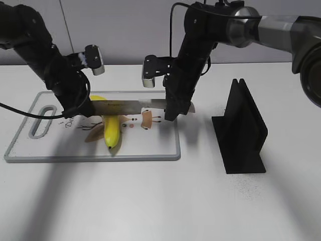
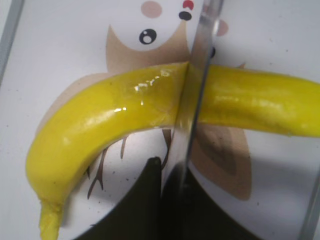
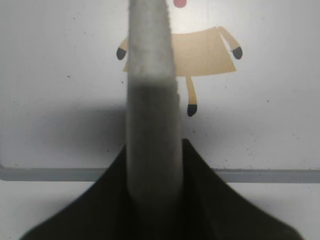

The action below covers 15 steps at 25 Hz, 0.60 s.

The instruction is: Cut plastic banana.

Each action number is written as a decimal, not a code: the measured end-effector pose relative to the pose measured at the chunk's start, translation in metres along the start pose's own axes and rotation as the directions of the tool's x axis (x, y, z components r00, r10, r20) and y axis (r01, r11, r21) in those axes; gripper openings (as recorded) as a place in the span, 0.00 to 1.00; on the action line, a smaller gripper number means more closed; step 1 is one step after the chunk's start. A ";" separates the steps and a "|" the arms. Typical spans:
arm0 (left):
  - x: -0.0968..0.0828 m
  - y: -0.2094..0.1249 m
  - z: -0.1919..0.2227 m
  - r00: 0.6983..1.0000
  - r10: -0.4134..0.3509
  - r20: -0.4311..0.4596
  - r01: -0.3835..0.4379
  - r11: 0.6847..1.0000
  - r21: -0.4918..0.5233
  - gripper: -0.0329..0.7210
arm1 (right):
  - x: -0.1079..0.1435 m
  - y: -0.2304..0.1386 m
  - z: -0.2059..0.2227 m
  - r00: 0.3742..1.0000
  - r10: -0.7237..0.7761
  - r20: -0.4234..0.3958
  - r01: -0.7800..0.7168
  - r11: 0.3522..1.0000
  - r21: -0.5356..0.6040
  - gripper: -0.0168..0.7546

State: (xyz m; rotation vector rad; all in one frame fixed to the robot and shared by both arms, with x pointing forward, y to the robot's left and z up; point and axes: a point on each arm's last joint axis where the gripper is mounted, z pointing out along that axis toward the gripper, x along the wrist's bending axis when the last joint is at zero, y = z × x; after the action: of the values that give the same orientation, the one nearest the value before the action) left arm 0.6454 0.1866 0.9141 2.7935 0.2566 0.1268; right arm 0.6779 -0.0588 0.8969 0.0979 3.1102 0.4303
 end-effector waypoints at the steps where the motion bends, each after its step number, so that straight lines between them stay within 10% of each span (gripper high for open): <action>1: 0.000 0.000 0.000 1.000 0.000 0.001 0.000 1.000 0.000 0.08 | 0.000 0.000 -0.001 1.000 0.000 0.000 0.000 1.000 0.000 0.25; 15: -0.005 0.007 -0.033 0.996 0.036 -0.079 -0.036 0.999 -0.005 0.08 | 0.005 0.013 -0.037 0.998 -0.022 0.058 0.023 0.999 -0.022 0.24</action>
State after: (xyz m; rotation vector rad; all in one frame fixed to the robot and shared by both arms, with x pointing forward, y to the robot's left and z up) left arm 0.6382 0.1897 0.9472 2.7914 0.2246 0.2470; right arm 0.6735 -0.0563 0.9364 0.0735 3.0455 0.4539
